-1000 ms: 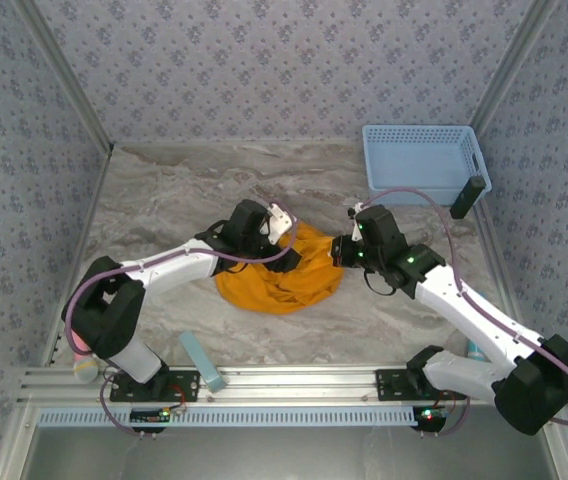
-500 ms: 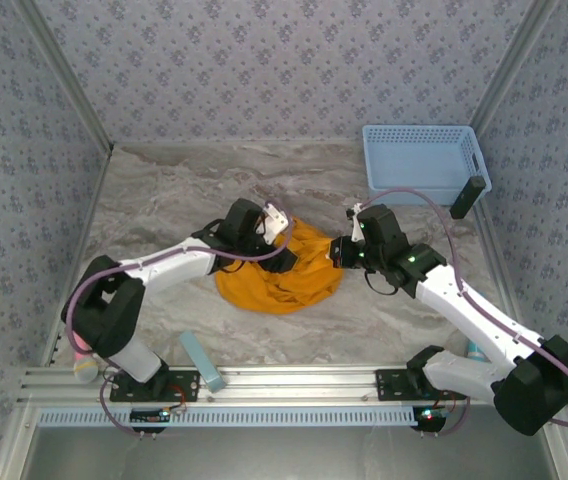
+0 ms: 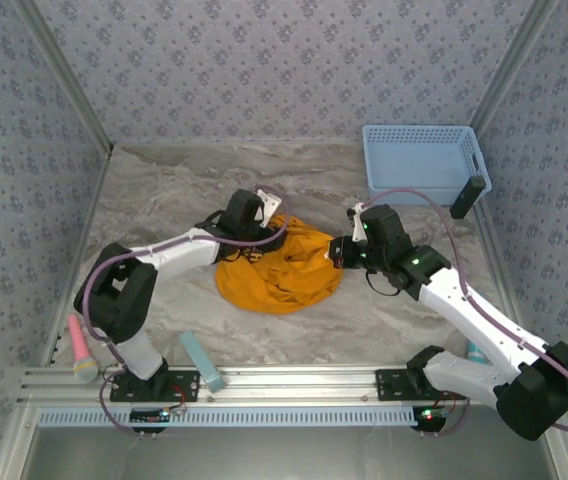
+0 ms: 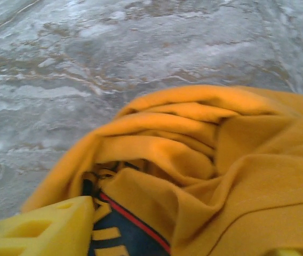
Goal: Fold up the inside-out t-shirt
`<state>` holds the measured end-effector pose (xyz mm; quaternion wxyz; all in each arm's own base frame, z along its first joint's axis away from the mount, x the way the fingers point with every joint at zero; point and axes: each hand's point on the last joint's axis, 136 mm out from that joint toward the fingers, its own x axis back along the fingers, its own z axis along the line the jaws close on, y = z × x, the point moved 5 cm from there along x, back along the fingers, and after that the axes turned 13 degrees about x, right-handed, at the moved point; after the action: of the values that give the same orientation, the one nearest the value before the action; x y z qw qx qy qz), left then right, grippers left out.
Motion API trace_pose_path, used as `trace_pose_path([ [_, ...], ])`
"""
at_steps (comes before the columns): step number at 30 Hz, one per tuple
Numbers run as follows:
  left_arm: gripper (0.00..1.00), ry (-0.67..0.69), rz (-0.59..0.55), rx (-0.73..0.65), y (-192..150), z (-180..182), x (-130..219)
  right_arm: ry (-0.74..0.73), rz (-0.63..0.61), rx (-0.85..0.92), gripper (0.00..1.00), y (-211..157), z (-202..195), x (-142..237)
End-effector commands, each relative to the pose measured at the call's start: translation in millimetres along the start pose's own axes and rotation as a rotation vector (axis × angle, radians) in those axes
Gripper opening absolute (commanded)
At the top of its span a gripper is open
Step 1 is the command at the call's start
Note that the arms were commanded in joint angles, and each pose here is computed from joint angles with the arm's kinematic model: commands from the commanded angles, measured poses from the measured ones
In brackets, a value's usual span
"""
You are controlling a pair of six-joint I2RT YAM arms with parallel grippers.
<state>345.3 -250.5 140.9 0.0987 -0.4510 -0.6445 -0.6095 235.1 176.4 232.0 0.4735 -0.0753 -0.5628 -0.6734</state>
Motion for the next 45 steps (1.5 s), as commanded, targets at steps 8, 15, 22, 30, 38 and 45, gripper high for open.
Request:
trace_pose_path([
  [8,0.29,0.086,0.091,0.055,-10.3,31.0,9.2,-0.099,-0.074,0.005,0.00,8.5,-10.1,16.1],
  [15,0.05,0.053,0.076,0.008,53.8,14.9,75.1,-0.348,-0.158,0.014,0.00,48.0,-32.7,18.1],
  [22,0.00,0.062,-0.258,0.038,179.4,-2.7,184.7,-0.463,-0.355,0.112,0.00,179.8,-16.9,44.0],
  [30,0.00,-0.054,-0.658,0.170,250.9,-42.7,342.8,-0.314,-0.631,0.233,0.00,263.9,38.2,156.6],
  [38,0.00,-0.178,-0.647,0.107,190.1,-66.2,363.2,-0.068,-0.586,0.325,0.00,204.6,72.6,220.3],
  [45,0.00,-0.234,-0.669,0.047,191.0,-79.8,394.4,0.019,-0.645,0.348,0.00,194.1,89.0,258.4],
])
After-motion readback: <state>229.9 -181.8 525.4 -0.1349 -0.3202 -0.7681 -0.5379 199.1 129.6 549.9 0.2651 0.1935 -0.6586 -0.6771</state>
